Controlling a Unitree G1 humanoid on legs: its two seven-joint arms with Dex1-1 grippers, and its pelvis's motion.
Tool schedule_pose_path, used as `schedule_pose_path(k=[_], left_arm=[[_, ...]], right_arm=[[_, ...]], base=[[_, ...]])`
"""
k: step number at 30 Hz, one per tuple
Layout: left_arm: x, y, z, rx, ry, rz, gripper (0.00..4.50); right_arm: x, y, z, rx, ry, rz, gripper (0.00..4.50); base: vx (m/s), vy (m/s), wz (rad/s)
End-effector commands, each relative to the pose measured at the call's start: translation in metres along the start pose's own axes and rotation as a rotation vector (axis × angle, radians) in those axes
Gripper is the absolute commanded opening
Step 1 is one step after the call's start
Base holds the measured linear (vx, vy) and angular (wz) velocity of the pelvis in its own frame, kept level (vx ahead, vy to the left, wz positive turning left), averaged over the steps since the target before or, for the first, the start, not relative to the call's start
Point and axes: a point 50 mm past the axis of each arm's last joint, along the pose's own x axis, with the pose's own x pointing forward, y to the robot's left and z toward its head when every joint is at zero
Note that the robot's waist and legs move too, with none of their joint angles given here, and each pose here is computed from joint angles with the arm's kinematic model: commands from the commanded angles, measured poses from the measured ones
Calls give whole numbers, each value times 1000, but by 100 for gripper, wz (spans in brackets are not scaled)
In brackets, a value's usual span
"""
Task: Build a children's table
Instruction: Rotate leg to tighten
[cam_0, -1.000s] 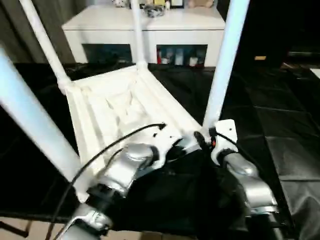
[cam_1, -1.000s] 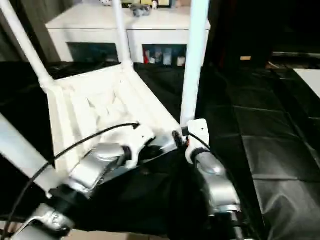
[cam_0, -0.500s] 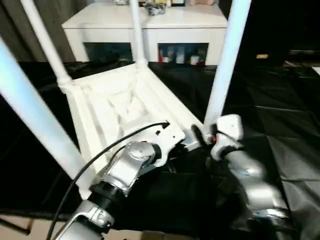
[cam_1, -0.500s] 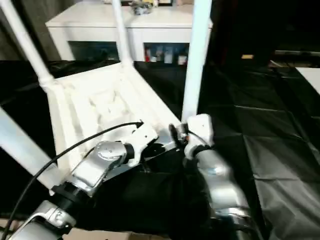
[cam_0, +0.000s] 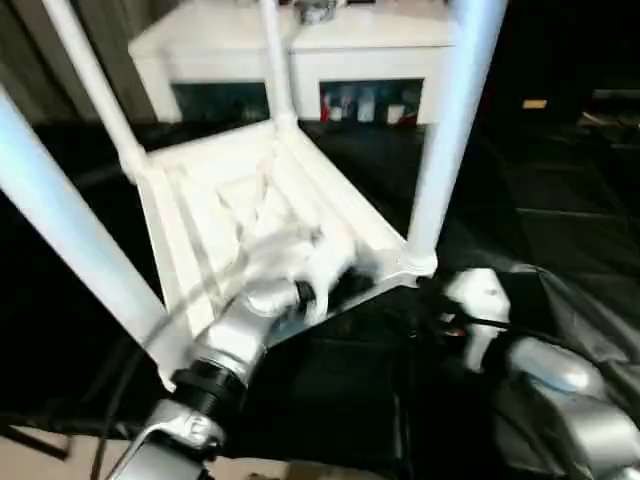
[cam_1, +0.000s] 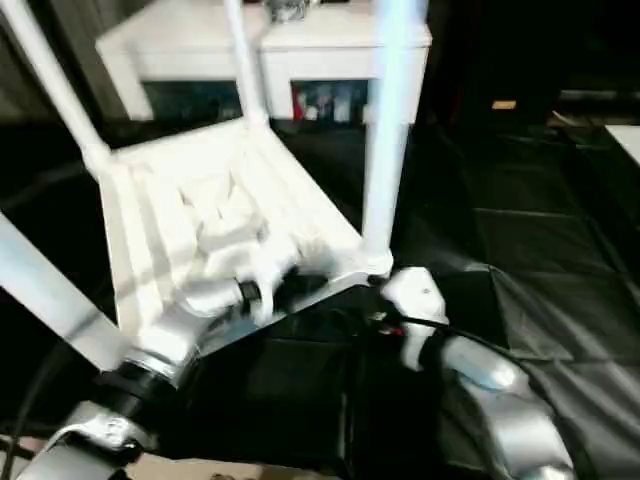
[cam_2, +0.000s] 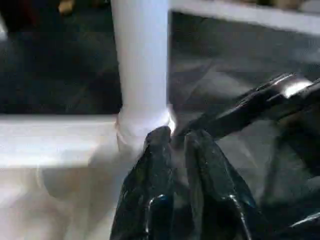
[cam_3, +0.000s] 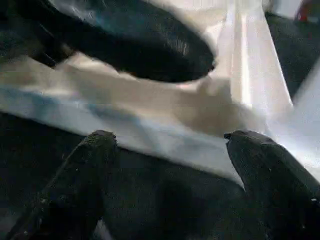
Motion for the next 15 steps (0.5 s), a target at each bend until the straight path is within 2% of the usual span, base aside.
schedule_pose_path(k=[1,4,6,8,9,12,13,15], left_arm=[[-12,-7,-4,-45,29,-68,99],[-26,-19,-3,-56,75,-173,132],[-34,-30,-5,-54,123,-226,138],[-39,-39,-4,-63,158,-243,165],[-38,-42,-3,-63,156,-238,165],[-35,-46,-3,-61,150,-236,165],[-31,-51,-2,-60,145,-245,165],[-27,-58,0,-50,125,-269,165]], right_arm=[[10,0,-6,5,35,14,391],[20,1,-11,4,65,48,391],[27,-3,-15,-14,106,43,391],[34,-16,-20,-26,157,-26,391],[37,-26,-22,-19,181,-87,391],[42,-40,-22,-31,195,-177,391],[45,-49,-21,-40,210,-249,391],[49,-59,-19,-61,209,-335,391]], base=[[0,0,0],[0,0,0],[0,0,0],[0,0,0],[0,0,0],[0,0,0],[0,0,0],[0,0,0]])
